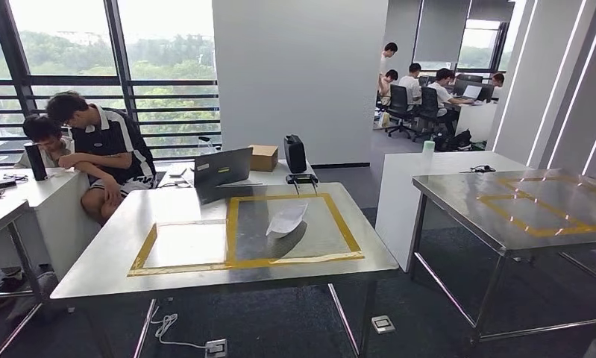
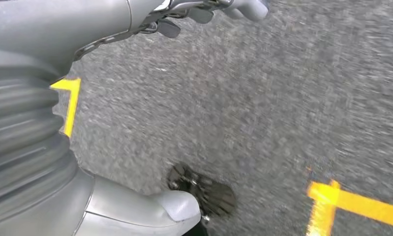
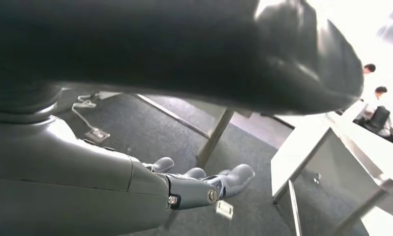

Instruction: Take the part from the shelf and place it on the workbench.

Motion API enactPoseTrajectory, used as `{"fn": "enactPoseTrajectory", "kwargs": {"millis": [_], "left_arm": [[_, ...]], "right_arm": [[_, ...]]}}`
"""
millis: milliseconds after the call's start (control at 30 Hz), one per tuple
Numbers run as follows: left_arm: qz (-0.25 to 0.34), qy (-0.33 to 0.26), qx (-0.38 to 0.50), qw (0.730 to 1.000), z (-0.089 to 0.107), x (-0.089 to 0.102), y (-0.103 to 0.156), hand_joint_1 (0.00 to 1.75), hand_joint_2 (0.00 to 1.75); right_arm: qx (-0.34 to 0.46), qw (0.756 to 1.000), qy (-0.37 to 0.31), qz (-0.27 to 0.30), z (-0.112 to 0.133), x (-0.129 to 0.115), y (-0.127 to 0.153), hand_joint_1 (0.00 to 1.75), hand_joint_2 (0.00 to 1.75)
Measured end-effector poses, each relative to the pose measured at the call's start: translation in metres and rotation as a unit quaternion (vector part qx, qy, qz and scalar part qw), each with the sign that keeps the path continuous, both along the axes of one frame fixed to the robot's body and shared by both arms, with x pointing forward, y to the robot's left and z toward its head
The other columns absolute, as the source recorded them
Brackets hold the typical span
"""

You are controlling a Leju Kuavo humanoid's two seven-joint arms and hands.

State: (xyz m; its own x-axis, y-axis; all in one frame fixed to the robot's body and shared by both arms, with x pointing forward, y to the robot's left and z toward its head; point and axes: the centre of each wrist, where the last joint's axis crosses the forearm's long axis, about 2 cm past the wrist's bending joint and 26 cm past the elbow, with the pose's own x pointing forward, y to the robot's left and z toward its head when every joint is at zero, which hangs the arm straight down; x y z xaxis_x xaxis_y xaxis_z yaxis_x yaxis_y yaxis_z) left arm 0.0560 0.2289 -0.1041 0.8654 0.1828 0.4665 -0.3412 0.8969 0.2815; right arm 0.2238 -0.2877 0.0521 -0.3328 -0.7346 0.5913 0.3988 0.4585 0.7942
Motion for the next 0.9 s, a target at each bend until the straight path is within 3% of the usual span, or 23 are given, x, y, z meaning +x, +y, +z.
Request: {"fn": "enactPoseTrajectory", "kwargs": {"millis": [900], "left_arm": [[-0.005,-0.013,0.003,1.0,0.0,0.0024,0.0025,0.0,1.75]], "right_arm": [[0.008,1.0,-0.018,0.018,0.002,0.0028,0.0013,0.0,0.0]]}}
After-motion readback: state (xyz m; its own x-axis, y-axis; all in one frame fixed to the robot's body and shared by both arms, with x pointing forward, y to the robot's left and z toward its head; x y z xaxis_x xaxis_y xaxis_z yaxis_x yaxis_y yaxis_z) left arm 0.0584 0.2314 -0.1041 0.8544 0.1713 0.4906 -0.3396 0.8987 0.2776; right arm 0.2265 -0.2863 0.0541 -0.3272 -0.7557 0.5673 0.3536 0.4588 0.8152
